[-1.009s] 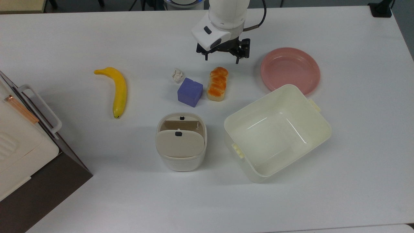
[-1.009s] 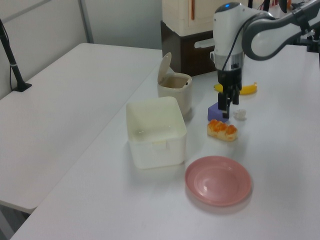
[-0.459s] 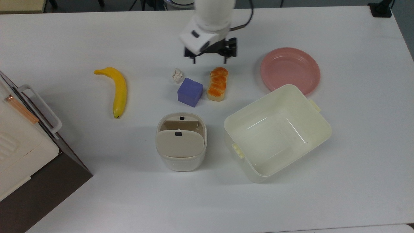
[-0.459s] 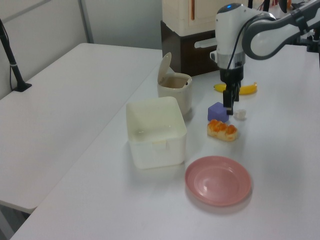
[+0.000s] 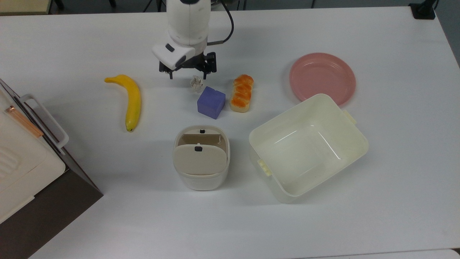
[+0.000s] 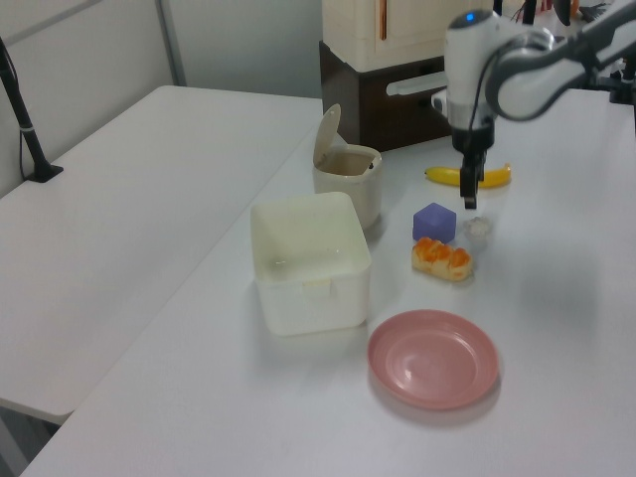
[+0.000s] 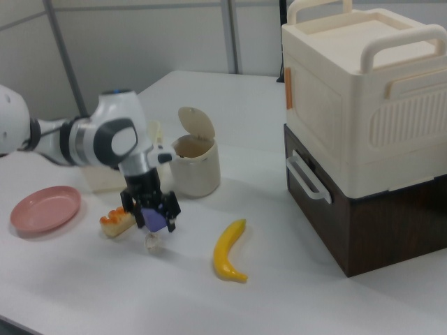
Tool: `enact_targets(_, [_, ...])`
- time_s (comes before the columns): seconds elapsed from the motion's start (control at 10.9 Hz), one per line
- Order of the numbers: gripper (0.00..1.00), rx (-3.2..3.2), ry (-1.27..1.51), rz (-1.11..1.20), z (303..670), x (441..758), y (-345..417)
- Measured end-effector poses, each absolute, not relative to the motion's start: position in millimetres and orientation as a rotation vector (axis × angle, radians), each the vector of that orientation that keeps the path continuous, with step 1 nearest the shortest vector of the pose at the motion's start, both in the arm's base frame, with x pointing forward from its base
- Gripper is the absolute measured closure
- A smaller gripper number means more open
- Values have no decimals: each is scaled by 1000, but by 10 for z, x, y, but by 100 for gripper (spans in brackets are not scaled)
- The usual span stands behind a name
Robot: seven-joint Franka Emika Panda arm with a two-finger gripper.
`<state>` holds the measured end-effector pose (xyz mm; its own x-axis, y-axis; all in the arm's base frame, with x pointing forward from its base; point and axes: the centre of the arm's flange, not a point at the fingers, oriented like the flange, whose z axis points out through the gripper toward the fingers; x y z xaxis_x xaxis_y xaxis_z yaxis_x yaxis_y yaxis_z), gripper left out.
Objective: Grab it up and put it in the trash
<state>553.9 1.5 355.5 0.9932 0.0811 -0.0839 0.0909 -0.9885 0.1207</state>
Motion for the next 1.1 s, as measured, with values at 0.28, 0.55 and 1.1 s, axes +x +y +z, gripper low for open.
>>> enact_targets(0.28, [0,2994,201,-125,3123,5416,107])
enact_targets(0.55, [11,2994,197,-139,3070,5412,112])
enact_targets(1.1, [80,2990,197,-75,3372,5560,192])
